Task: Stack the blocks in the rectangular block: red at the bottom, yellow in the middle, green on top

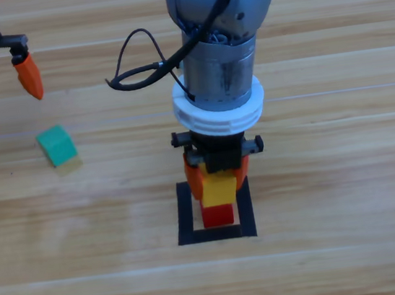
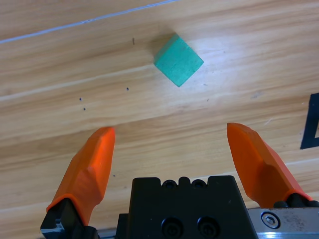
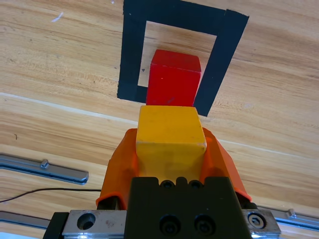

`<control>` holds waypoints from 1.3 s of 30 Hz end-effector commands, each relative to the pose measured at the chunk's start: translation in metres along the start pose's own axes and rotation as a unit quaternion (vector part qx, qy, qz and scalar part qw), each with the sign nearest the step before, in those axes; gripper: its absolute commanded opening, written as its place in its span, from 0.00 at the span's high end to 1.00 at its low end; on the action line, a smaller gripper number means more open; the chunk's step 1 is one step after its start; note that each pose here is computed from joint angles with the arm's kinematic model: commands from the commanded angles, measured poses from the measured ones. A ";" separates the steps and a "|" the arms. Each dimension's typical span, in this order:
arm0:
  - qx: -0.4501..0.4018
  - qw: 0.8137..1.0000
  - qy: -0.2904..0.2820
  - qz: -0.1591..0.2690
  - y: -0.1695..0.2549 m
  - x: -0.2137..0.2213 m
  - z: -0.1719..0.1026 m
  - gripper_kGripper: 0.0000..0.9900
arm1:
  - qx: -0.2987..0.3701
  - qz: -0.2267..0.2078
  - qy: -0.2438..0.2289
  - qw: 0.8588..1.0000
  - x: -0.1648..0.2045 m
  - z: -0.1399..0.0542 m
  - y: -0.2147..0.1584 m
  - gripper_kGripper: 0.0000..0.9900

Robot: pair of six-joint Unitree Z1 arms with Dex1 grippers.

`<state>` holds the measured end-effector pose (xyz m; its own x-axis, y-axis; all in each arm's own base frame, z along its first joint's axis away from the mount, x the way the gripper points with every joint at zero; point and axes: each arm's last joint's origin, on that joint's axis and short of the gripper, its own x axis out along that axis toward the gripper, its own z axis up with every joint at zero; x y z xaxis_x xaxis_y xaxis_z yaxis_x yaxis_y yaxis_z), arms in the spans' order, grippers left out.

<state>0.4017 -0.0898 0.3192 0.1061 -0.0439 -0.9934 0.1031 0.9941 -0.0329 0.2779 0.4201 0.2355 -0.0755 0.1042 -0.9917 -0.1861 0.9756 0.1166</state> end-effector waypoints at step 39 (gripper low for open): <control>-0.262 0.964 0.018 0.048 -0.054 0.044 0.011 0.00 | 0.023 -0.059 0.008 0.998 0.059 0.010 0.011 1.00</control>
<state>0.4058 -0.1442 0.2947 0.0898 0.0084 -0.9959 -0.4119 0.9108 -0.0294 0.2874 0.4309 0.2099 -0.0428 0.0626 -0.9971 -0.1411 0.9877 0.0680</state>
